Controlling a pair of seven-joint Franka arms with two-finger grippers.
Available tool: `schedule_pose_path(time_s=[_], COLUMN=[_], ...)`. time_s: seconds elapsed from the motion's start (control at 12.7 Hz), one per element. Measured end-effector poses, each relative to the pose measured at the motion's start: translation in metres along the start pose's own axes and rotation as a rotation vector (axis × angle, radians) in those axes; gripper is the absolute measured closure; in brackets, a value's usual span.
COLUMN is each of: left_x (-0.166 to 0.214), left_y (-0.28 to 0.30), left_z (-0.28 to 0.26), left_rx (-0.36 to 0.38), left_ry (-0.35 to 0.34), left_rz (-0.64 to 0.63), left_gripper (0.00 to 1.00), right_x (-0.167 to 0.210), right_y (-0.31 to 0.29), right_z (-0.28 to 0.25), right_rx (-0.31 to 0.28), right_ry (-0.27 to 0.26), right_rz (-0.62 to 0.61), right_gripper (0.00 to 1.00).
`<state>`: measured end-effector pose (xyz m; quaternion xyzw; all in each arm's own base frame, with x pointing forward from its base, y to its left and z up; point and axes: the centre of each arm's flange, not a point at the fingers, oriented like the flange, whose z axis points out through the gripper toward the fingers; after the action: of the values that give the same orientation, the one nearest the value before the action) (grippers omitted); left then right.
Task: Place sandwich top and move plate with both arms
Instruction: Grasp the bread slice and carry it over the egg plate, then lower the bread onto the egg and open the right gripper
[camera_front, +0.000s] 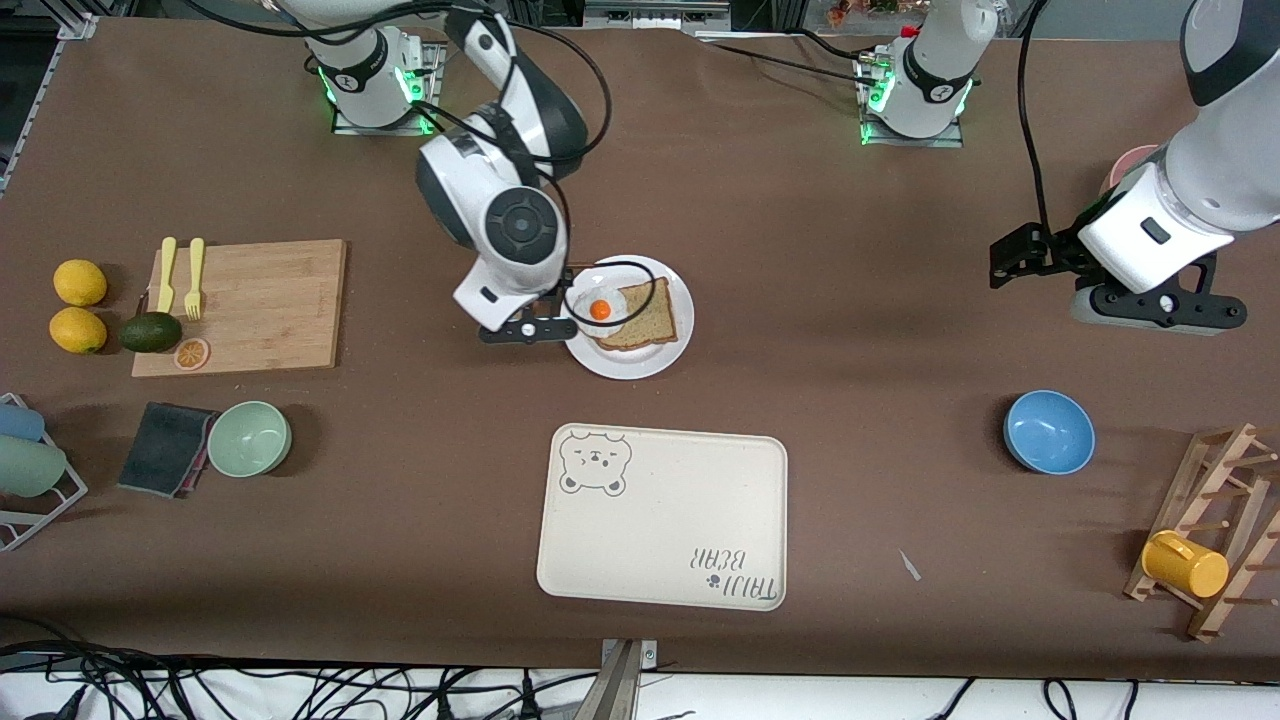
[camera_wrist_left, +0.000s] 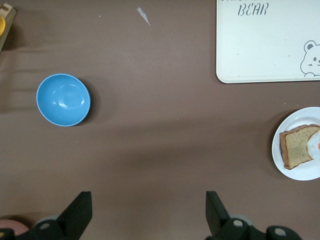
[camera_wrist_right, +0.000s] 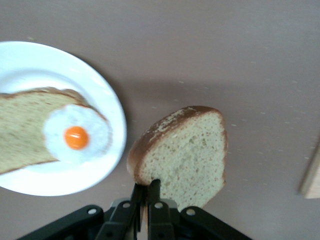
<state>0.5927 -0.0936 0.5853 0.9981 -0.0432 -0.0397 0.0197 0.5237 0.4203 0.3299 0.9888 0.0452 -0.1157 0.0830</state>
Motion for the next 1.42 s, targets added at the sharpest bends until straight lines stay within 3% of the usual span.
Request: schedule_pose_path(time_s=[0.47,1.02,1.18,1.42], left_x=[0.009,0.010,0.010,0.010], left_y=[0.000,0.003,0.003,0.004], left_z=[0.014,0.017,0.017,0.017], left_rx=[-0.003,-0.003,-0.003,-0.003], left_ry=[-0.012,-0.016,-0.017,-0.017], left_rz=[0.001,0.006,0.006,0.007], left_gripper=[0.00,0.00,0.00,0.00], right_x=[0.003,-0.015,-0.018,-0.017], right_y=[-0.085,-0.135,-0.141,-0.142], right_z=[0.008,0.035,0.044,0.042], right_rx=[0.072,0.108,0.103,0.108], right_ry=[0.113,0.154,0.148,0.156], right_rz=[-0.053,-0.018,-0.015,-0.014], right_gripper=[0.93,0.93,0.76,0.42])
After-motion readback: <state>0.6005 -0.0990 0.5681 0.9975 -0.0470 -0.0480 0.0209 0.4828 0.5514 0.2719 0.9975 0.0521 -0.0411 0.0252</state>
